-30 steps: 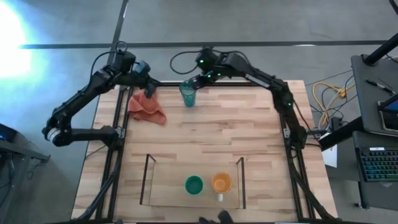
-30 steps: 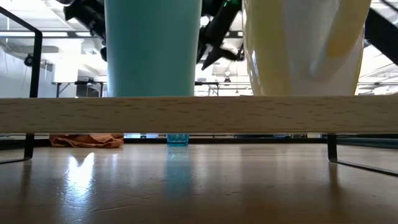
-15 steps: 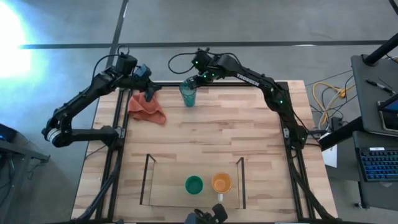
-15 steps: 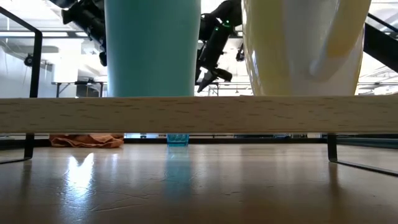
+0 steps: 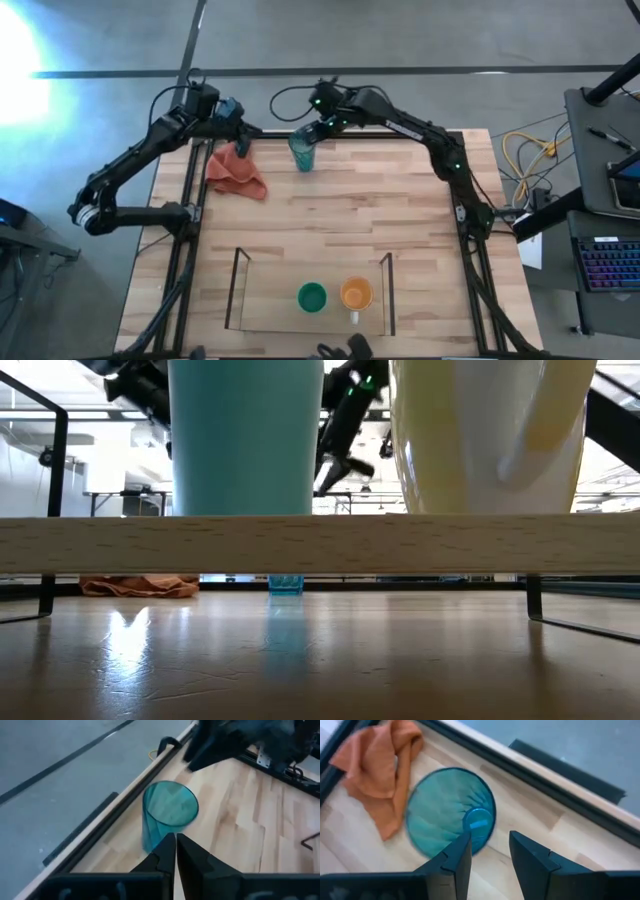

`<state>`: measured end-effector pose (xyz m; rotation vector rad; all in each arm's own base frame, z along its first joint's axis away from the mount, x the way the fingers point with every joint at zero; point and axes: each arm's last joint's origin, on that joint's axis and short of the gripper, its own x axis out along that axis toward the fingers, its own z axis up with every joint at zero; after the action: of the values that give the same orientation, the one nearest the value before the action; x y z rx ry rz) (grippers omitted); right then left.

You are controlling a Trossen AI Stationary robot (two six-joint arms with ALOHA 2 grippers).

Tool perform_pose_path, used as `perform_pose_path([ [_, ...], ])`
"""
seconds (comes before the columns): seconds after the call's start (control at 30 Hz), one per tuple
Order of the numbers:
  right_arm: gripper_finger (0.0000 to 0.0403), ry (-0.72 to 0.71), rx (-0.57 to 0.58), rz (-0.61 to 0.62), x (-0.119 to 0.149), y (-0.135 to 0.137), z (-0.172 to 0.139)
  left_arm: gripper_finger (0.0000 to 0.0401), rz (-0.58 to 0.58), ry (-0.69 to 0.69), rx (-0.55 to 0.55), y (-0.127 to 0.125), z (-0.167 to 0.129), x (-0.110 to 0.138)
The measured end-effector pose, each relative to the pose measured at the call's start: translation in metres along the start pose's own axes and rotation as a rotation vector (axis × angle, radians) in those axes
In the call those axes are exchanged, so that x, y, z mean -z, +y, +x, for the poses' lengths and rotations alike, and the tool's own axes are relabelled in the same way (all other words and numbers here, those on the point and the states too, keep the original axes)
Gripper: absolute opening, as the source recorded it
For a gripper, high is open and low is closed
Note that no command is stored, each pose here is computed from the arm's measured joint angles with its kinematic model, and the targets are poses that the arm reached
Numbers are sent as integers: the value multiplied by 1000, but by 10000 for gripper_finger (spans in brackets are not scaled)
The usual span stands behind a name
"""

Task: Stack small to large cups/mugs on shelf
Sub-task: Put the blue glass on the shelf

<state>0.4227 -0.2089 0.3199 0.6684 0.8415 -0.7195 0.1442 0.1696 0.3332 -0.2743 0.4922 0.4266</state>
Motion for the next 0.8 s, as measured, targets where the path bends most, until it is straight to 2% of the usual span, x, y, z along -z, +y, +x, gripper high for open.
perform_pose_path([
  [0.1,125,-22,22,-3,1,-1,-31,1,-8,-3,6,5,12,-4],
  [0.17,125,-32,54,-3,5,-4,-55,1,-57,5,18,10,26,-5],
  [0.3,125,-88,149,-6,19,-6,-109,1,-123,109,45,24,65,1],
  [0.43,125,-138,189,21,32,-10,-153,10,-179,190,93,29,93,4],
  [0.57,125,-182,288,29,47,-11,-178,32,-162,165,118,24,97,-12],
  [0.67,125,-164,340,33,56,-13,-186,50,-140,130,53,20,93,-25],
  [0.73,125,-167,342,31,57,-10,-184,64,-126,119,-20,19,91,-30],
  [0.8,125,-160,341,22,59,-8,-183,78,-123,118,-47,20,91,-32],
])
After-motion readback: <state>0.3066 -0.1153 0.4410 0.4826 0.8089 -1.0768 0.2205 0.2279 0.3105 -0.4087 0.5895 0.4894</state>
